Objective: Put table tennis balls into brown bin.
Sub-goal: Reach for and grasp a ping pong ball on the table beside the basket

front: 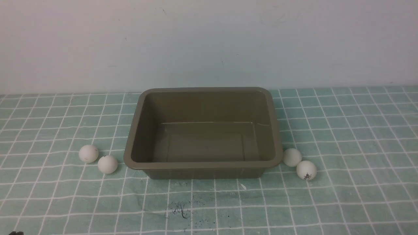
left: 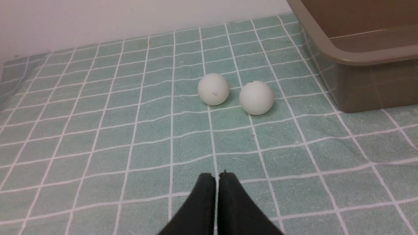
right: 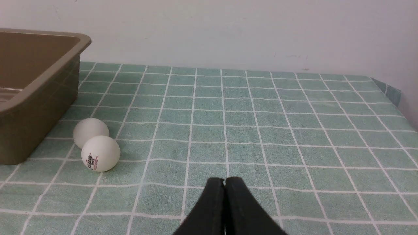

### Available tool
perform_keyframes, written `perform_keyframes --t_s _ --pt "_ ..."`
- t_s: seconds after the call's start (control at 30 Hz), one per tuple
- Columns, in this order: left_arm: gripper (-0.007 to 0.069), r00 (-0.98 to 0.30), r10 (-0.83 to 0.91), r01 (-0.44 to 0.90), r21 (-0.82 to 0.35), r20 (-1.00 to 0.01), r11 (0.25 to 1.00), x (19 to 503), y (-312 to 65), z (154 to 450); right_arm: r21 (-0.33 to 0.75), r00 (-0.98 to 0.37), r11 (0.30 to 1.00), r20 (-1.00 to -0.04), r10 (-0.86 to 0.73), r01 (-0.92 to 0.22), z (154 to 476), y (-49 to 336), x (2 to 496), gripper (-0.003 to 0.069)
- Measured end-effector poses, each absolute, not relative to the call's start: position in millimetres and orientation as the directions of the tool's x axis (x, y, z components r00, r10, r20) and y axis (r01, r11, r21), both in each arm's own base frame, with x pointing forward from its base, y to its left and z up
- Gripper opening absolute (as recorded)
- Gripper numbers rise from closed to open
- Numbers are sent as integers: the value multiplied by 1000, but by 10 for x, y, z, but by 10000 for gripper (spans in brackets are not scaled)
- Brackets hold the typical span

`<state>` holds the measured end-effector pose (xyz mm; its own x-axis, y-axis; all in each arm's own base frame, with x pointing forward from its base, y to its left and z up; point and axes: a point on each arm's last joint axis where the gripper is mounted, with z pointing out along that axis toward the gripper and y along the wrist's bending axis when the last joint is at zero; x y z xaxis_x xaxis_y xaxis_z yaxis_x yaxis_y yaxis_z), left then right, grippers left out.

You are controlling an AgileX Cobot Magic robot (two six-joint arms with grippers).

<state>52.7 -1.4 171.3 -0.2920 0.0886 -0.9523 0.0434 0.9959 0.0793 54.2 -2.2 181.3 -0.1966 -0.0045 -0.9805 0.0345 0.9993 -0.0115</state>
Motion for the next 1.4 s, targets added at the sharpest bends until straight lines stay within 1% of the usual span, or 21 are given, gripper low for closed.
perform_keyframes --t_s 0.87,0.97,1.03,1.07,1.1,1.17,1.27,1.33,1.4 --pt "-5 -292 91 44 82 -952 996 527 -13 1713 -11 -197 999 -980 -4 34 1813 -22 542 -13" --pt "-5 -277 72 41 63 -958 997 531 -17 1727 -11 -197 999 -980 -4 34 1813 -22 542 -13" --pt "-5 -221 -58 31 -66 -974 997 546 -39 1778 -11 -197 999 -980 -4 34 1813 -22 542 -13" --pt "-5 -203 -103 29 -111 -974 993 549 -43 1796 -11 -197 999 -980 -4 34 1813 -22 542 -13" --pt "-5 -159 -214 25 -220 -964 975 557 -51 1840 -11 -197 999 -980 -4 34 1813 -22 542 -13" --pt "-5 -92 -356 26 -360 -930 933 564 -50 1907 -16 -197 999 -980 -8 35 1813 -24 542 -13" --pt "-5 -8 -457 35 -457 -889 889 568 -29 1985 -20 -197 999 -980 -13 35 1813 -24 542 -13" --pt "-5 86 -519 44 -517 -851 855 564 9 2064 -17 -190 999 -982 -10 35 1819 -24 543 -13" --pt "-5 193 -559 54 -560 -806 827 550 61 2150 24 -154 999 -988 29 33 1841 -16 551 -13"
